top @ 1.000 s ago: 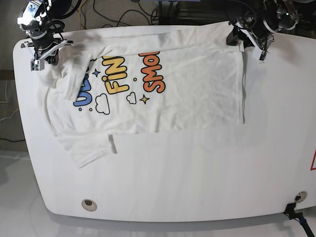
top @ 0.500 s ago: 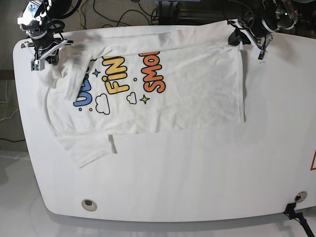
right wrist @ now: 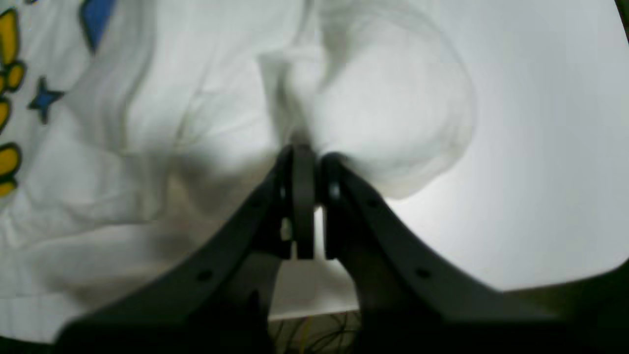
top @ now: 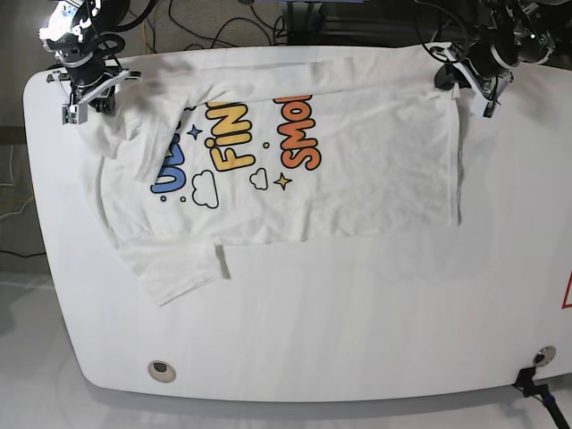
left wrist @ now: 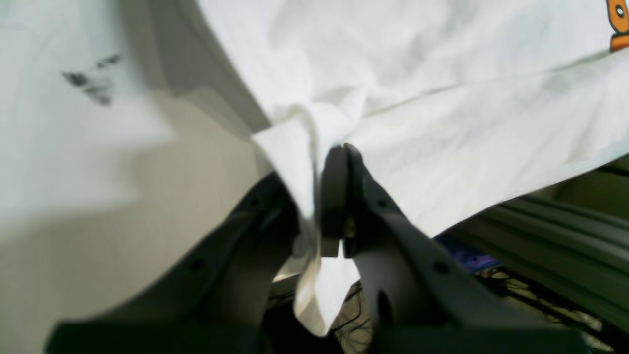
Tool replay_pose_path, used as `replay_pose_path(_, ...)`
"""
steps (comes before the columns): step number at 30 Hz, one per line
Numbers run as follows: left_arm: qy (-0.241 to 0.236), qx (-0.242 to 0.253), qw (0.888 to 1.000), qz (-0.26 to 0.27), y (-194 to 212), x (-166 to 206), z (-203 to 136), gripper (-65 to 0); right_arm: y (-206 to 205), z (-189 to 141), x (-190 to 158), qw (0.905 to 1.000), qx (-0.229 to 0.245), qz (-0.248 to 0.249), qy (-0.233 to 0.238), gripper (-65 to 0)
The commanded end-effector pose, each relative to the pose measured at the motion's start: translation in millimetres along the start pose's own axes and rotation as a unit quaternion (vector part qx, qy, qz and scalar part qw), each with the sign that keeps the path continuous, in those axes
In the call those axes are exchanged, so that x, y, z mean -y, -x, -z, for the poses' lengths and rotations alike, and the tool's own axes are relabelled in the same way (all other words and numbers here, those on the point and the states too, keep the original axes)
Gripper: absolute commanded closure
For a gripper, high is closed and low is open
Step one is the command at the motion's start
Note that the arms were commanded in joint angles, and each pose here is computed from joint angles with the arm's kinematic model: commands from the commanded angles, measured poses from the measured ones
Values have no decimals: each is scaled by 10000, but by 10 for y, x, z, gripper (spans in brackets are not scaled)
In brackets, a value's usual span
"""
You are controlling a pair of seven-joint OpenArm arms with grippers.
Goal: Fold the T-shirt properly
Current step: 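Pull the shirt's shoulders with both grippers to straighten it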
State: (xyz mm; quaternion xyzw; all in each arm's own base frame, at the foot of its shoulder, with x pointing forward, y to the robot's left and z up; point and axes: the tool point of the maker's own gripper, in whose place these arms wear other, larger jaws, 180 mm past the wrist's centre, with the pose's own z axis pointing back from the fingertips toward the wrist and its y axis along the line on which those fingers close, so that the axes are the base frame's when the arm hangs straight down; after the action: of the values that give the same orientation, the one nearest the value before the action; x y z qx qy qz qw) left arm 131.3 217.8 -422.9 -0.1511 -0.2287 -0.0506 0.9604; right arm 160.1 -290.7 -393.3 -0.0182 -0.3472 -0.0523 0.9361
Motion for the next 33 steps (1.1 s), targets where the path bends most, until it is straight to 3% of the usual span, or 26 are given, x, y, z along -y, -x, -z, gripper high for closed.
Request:
replay_pose_path(1,-263,-311,9991,92,97,-140,-58,0,-62,-22,-53,9998,174,42,-72,-19)
replay_pose_path(11,-529,-336,9971,438,-53,-390,-193,0,76,21,-312,9992,58,226,-316,-19)
replay_pose_path(22,-878,-184,9941,615,-295,-666,-345,0,236,-24,-323,9990,-128,279,-310,-19)
replay_pose_path(33,-908,-250,9937,611,-246,-689,-372,0,538,-74,-445,9969,-429,556,-360,-19)
